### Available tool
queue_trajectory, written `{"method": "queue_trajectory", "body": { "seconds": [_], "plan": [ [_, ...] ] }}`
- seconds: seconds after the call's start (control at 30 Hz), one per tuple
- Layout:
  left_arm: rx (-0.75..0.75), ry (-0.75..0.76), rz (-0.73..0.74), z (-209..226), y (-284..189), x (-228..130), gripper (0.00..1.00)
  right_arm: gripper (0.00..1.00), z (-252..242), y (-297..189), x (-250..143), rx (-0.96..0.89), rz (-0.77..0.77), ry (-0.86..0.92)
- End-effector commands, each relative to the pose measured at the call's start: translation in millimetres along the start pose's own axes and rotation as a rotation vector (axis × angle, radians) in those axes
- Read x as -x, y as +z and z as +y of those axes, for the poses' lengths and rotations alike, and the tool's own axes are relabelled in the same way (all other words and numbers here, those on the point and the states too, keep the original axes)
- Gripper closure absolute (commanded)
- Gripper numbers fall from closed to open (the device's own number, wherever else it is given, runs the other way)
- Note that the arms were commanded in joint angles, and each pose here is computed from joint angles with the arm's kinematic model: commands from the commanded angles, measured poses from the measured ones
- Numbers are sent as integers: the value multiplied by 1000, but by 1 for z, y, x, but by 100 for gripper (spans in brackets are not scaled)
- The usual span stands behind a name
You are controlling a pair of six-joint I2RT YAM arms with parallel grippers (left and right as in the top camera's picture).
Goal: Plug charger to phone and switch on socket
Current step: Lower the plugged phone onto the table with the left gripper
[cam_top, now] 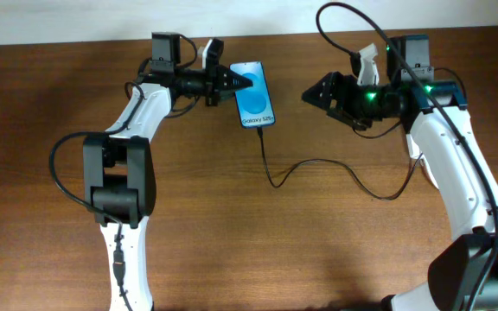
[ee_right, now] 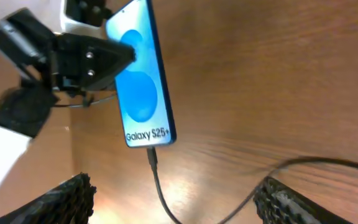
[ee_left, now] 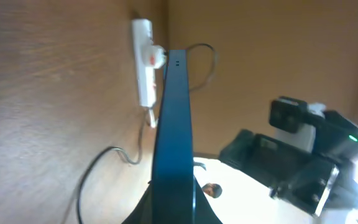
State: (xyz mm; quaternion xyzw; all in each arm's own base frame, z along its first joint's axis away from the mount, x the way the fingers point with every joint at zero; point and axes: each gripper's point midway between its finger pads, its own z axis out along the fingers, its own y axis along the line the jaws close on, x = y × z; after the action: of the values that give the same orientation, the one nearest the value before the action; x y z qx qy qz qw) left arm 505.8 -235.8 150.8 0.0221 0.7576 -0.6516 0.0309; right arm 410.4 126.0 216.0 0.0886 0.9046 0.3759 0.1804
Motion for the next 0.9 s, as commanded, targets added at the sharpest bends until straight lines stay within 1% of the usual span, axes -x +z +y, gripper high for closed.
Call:
{"method": "queue_trajectory", "body": {
  "seconds": [0.0,0.13,0.17,0.27,0.43,0.53,0.67,0.7,0.87],
  "plan": [
    [134,55,-43,23,4,-1,100,12,-15,-2,2,-102,-16,-13],
    [297,24,-46,55,5,-12,100,12,-28,-4,-5,-167,0,-6],
    [315,20,-37,59,7,-16,100,10,-31,-5,-4,-187,-3,-3],
    [324,39,0,60,16,-26,100,9,-33,-5,-5,-197,-4,-1],
    [543,1,9,96,3,-39,100,9,-39,-6,-6,-227,-2,3],
    [570,4,-1,100,1,-37,100,9,-39,-6,-6,-227,-2,2],
    [658,-9,-10,113,-7,-38,100,9,-42,-7,-7,-243,-2,6],
    [680,-14,-8,116,-7,-40,98,9,-42,-7,-7,-244,0,7],
    [696,-19,4,117,-5,-44,96,8,-42,-7,-7,-244,1,8]
  ]
}}
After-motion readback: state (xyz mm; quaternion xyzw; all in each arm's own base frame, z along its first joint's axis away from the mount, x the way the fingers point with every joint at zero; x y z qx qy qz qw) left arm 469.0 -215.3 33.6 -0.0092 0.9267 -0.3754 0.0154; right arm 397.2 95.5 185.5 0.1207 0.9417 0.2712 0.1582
